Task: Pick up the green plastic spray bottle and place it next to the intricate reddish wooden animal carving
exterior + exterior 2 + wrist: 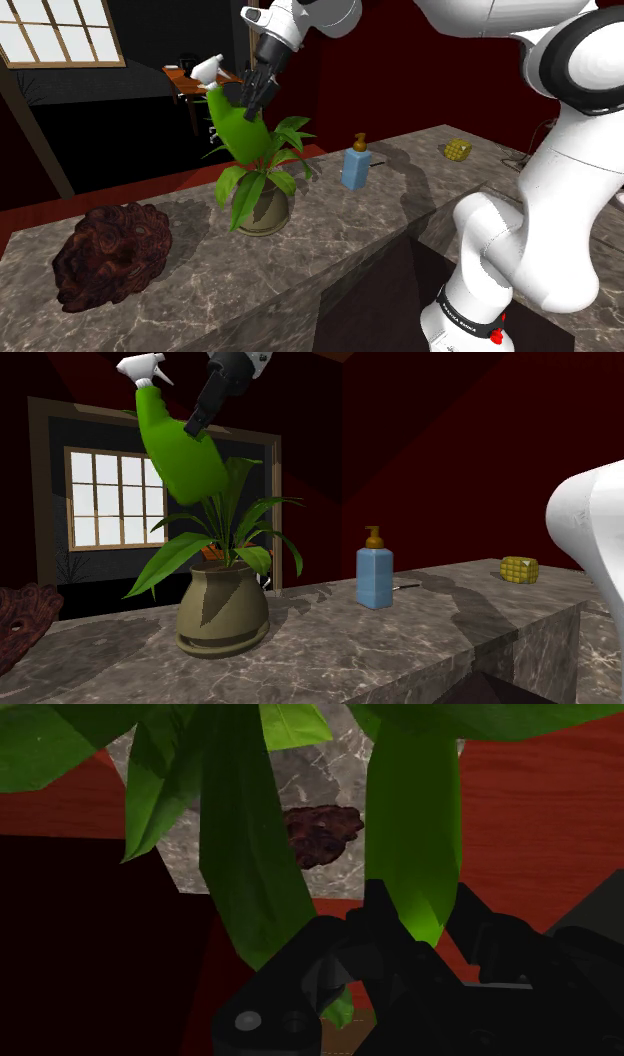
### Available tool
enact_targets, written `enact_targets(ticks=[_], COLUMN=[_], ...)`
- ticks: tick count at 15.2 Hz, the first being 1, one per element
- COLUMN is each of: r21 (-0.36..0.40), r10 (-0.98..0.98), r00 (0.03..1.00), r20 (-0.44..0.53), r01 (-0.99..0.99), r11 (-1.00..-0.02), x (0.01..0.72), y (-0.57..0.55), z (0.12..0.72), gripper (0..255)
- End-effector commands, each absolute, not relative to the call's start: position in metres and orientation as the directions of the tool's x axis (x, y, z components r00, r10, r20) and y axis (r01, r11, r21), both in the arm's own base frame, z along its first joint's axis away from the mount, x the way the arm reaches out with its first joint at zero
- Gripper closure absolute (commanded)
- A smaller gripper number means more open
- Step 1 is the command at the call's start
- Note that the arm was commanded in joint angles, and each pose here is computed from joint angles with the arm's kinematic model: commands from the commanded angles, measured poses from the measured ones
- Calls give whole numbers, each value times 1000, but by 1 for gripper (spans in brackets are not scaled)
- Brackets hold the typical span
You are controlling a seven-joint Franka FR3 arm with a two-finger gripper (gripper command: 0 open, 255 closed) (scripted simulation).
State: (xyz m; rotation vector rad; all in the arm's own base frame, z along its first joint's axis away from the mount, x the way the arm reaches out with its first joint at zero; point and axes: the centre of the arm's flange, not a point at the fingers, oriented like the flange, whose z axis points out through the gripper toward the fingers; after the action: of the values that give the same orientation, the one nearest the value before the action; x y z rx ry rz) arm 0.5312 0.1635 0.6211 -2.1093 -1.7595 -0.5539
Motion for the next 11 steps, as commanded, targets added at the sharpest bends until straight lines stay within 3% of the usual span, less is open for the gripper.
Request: enact_targets(ticks=[1, 11], r21=[-9, -9], r10=[852, 852], r00=[158, 158], r20=[499, 499], r01=[984, 984], r11=[-177, -177], x=[544, 610], y=[187, 296], z=[623, 623], gripper=[255, 255])
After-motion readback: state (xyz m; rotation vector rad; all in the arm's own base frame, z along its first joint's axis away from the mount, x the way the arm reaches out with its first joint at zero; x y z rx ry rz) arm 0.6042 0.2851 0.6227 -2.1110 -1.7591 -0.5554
